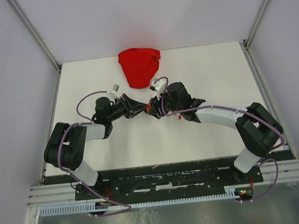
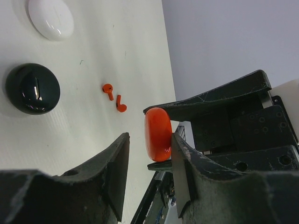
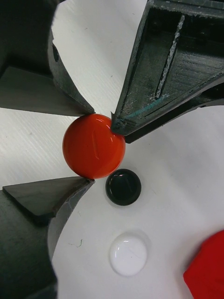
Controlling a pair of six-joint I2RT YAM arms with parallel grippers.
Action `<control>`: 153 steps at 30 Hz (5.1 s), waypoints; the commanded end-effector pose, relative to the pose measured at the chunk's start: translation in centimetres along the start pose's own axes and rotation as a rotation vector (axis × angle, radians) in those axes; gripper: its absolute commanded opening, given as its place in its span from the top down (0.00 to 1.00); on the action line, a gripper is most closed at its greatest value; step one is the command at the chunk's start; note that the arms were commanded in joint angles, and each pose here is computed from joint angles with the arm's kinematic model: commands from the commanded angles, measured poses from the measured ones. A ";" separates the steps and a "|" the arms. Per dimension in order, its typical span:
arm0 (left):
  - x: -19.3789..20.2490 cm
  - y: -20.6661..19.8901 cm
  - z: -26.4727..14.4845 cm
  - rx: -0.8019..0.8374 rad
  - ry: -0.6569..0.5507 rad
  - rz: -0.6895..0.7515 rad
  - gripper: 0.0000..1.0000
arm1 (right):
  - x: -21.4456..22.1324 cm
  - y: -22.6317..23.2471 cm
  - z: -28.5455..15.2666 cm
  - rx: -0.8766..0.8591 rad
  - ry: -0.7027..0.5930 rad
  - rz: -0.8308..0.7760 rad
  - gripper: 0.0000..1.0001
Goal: Insert the wireless bluetooth earbuds into the charging case
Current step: Pick up the charging case at the center of the board, then open the charging case, then pick up the earbud from the center of the board.
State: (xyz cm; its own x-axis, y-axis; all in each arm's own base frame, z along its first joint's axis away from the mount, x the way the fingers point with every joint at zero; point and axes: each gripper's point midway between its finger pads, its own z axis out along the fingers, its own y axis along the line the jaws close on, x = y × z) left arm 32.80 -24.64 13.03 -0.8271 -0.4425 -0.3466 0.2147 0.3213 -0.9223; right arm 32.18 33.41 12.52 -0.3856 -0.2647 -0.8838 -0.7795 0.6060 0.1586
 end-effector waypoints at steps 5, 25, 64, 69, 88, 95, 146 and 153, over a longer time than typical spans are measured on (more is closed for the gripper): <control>-0.6 -3.0 0.5 0.076 -0.004 0.112 0.53 | -3.3 0.3 -0.7 -0.015 -0.095 -0.032 0.63; -0.7 -3.2 1.0 0.079 -0.013 0.105 0.63 | -3.1 0.2 -0.7 -0.016 -0.090 -0.031 0.63; -3.2 -5.4 1.8 0.158 -0.100 0.042 0.97 | -6.2 -5.4 -5.9 0.344 -0.091 0.210 0.01; -3.4 -6.3 1.9 0.186 -0.100 0.032 0.97 | -5.3 -5.5 -5.5 0.345 -0.077 0.235 0.01; -0.8 -7.4 2.2 0.265 -0.026 -0.018 0.97 | -3.6 -7.9 -3.4 0.386 -0.037 0.248 0.01; -0.5 -7.2 2.1 0.265 -0.020 -0.030 0.97 | -4.0 -8.4 -2.9 0.387 -0.045 0.247 0.01; -5.7 -6.2 -0.1 0.411 -0.143 -0.198 0.97 | 3.3 -11.7 -4.1 0.470 0.337 0.360 0.40; -5.5 -5.7 -0.7 0.405 -0.144 -0.207 0.97 | 4.7 -11.3 -2.7 0.490 0.427 0.348 0.45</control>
State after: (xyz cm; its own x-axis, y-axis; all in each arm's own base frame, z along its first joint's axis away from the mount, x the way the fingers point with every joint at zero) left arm 36.78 -23.87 18.70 -0.7940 -0.5976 -0.1115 0.1961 -0.0782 -0.9775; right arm 37.19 22.09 6.67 -0.8157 -0.1826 -0.5489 -0.2917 0.9492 0.1178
